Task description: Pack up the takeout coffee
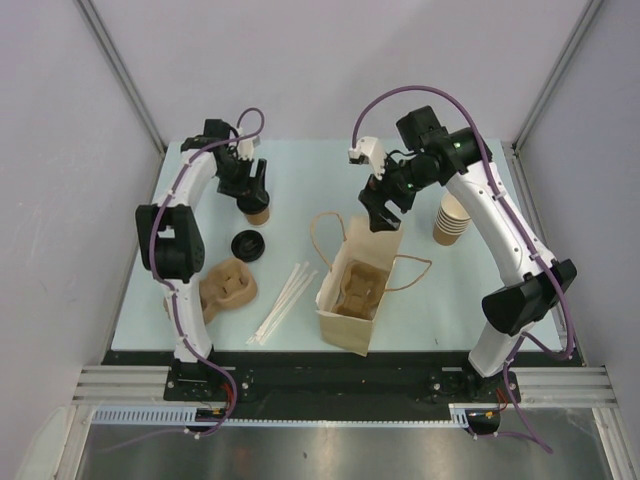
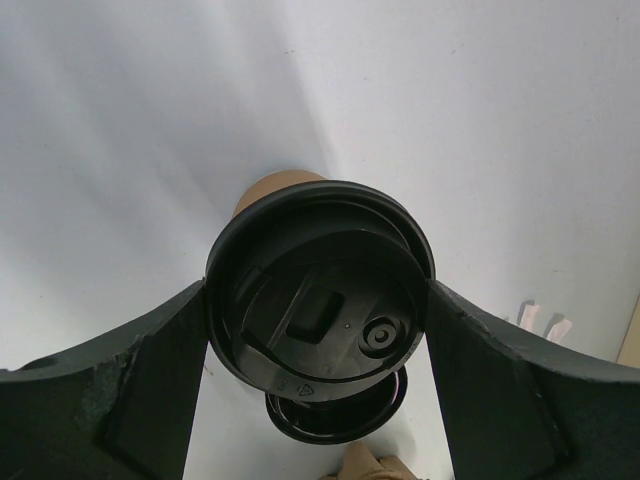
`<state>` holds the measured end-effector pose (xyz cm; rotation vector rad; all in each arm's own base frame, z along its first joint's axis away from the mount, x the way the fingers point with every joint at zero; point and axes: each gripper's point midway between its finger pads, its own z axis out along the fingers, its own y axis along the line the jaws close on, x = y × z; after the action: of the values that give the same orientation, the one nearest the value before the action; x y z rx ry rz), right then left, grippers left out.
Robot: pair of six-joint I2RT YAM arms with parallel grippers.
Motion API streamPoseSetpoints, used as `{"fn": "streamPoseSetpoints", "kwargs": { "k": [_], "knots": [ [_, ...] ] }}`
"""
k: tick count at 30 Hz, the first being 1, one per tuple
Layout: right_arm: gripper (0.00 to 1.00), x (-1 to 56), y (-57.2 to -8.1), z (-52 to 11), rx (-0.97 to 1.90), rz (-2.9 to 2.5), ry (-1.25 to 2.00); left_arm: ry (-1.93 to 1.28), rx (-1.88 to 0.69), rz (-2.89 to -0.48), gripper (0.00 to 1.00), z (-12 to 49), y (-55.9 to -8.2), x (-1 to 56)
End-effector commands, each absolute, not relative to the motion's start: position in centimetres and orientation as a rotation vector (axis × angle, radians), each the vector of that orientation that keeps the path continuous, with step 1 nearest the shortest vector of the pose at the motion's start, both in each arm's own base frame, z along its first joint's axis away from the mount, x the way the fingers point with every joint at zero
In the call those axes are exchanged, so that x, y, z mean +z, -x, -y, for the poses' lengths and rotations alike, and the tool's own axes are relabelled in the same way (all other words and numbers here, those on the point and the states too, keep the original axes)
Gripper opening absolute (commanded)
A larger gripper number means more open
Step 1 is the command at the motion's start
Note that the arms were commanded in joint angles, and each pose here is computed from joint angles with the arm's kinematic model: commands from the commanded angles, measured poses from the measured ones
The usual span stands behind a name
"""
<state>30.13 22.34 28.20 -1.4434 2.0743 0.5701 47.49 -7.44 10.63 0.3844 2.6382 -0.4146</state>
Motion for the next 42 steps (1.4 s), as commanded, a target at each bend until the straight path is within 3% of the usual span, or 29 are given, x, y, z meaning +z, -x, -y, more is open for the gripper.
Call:
{"fn": "streamPoseSetpoints", "kwargs": {
  "k": [1,8,13,16,17,19,20,22,23,32,42],
  "knots": [
    [0.94,28.1,-29.9,-21.4,0.553,-2.116,1.447,-0.423,-0.401,-2.496,0.41,7.4,-47.3,16.9],
    [0.95,27.8,-30.0,-21.1,0.539,-2.135,1.453,-0.517,-0.450,-2.324,0.33,8.5,-45.2,24.3],
    [0.91,26.8,-30.4,-20.8,0.505,-2.159,1.474,-0.592,-0.515,-2.137,0.31,10.0,-43.4,30.9],
    [0.71,26.3,-30.6,-20.7,0.495,-2.170,1.489,-0.644,-0.585,-2.017,0.30,11.4,-41.6,35.1],
    [0.51,26.2,-30.6,-20.8,0.497,-2.171,1.492,-0.659,-0.601,-1.982,0.29,11.7,-41.0,36.2],
    [0.37,26.4,-30.5,-21.2,0.515,-2.152,1.505,-0.698,-0.636,-1.885,0.29,12.6,-39.5,39.1],
    [0.25,26.5,-30.5,-21.4,0.524,-2.142,1.506,-0.731,-0.674,-1.839,0.28,13.2,-38.7,40.2],
    [0.13,27.0,-30.3,-21.8,0.547,-2.117,1.513,-0.770,-0.699,-1.752,0.27,13.9,-37.2,42.5],
    [0.01,27.1,-30.4,-22.0,0.548,-2.110,1.513,-0.804,-0.741,-1.713,0.27,14.7,-36.3,43.3],
    [0.00,28.6,-30.7,-22.9,0.539,-2.051,1.508,-1.138,-0.796,-1.393,0.25,22.0,-27.1,49.3],
    [0.00,29.5,-30.2,-23.7,0.484,-2.027,1.501,-1.533,-0.778,-1.263,0.24,27.6,-18.9,44.8]
  ]
}}
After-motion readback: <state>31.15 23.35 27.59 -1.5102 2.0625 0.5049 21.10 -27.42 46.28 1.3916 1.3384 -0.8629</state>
